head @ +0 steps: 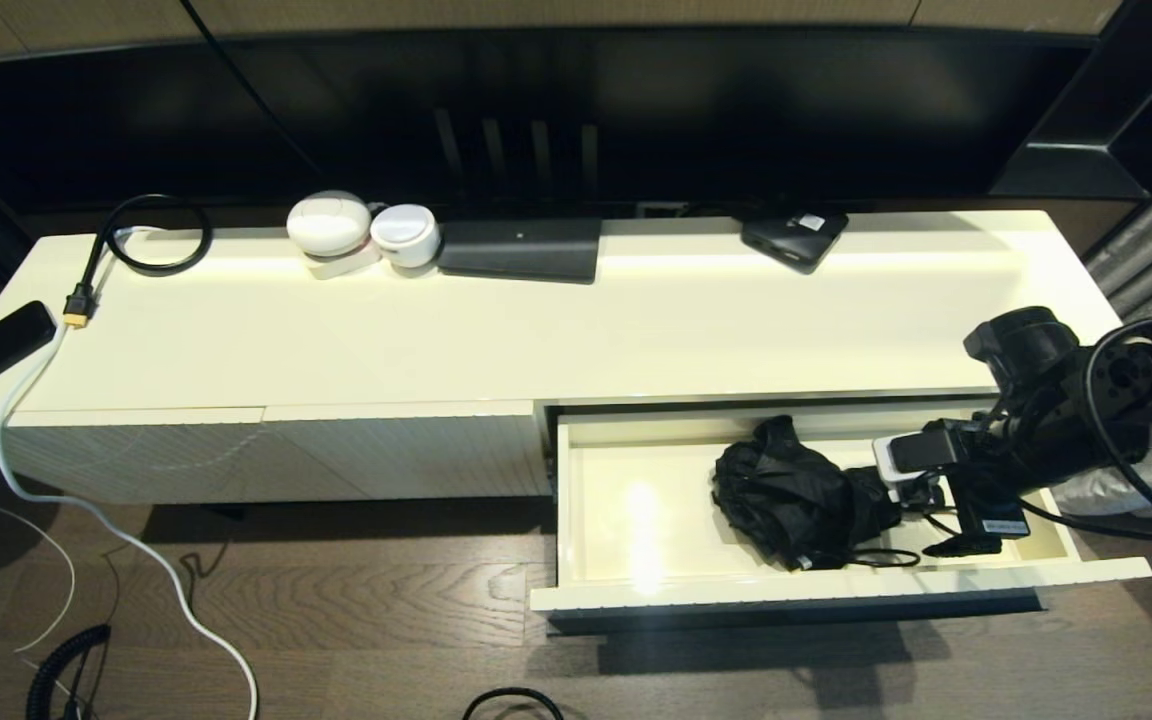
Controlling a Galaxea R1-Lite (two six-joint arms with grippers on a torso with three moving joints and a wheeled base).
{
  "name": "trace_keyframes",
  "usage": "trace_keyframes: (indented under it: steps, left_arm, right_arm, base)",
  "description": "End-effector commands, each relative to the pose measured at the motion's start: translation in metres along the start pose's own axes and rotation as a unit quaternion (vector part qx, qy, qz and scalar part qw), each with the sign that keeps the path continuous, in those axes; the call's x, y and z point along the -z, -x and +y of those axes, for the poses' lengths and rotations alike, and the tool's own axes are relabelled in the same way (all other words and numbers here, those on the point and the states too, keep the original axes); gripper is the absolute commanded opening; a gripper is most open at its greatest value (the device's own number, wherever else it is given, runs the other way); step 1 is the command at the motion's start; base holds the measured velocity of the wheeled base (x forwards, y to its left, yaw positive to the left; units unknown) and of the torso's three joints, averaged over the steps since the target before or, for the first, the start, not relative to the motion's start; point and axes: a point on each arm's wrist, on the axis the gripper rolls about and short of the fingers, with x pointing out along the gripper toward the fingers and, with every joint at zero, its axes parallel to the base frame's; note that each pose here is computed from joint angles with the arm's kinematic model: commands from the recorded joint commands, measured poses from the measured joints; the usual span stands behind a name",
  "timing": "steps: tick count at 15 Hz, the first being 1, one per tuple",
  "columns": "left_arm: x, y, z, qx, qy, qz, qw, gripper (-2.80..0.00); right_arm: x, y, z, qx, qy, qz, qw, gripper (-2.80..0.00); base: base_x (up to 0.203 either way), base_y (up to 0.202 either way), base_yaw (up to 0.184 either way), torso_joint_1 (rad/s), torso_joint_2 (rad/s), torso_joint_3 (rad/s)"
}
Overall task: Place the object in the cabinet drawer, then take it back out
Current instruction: Take the umbrella out of the drawer and put it on the table
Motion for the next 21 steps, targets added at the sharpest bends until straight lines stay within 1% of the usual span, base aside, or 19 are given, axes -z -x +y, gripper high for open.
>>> trace_keyframes:
  steps: [1,5,9,14,21]
  left_arm:
    - [0.000,0.000,0.000,-0.001,0.000,0.000,1.0000,-2.80]
    - [0.000,0.000,0.000,-0.001,0.000,0.000,1.0000,-2.80]
    - [0.000,0.000,0.000,0.000,0.001,-0.001,1.0000,-2.80]
    - [0.000,0.000,0.000,-0.001,0.000,0.000,1.0000,-2.80]
    - [0.000,0.000,0.000,-0.001,0.001,-0.001,1.0000,-2.80]
  right_arm:
    - [0.002,-0.004,-0.003,-0.015,0.000,0.001,1.000,0.00]
    - [0.005,-0.013,-0.011,-0.017,-0.004,-0.013,1.000,0.00]
    - [0.008,-0.021,-0.014,-0.020,-0.006,-0.011,1.000,0.00]
    - [0.008,-0.028,-0.022,-0.014,-0.007,-0.013,1.000,0.00]
    - [0.013,-0.038,-0.024,-0.020,-0.010,-0.018,1.000,0.00]
  base:
    - [0.000,0.000,0.000,0.000,0.00,0.000]
    - [0.000,0.000,0.000,0.000,0.00,0.000]
    - [0.000,0.000,0.000,0.000,0.00,0.000]
    - [0.000,0.000,0.000,0.000,0.00,0.000]
    - [0.000,0.000,0.000,0.000,0.00,0.000]
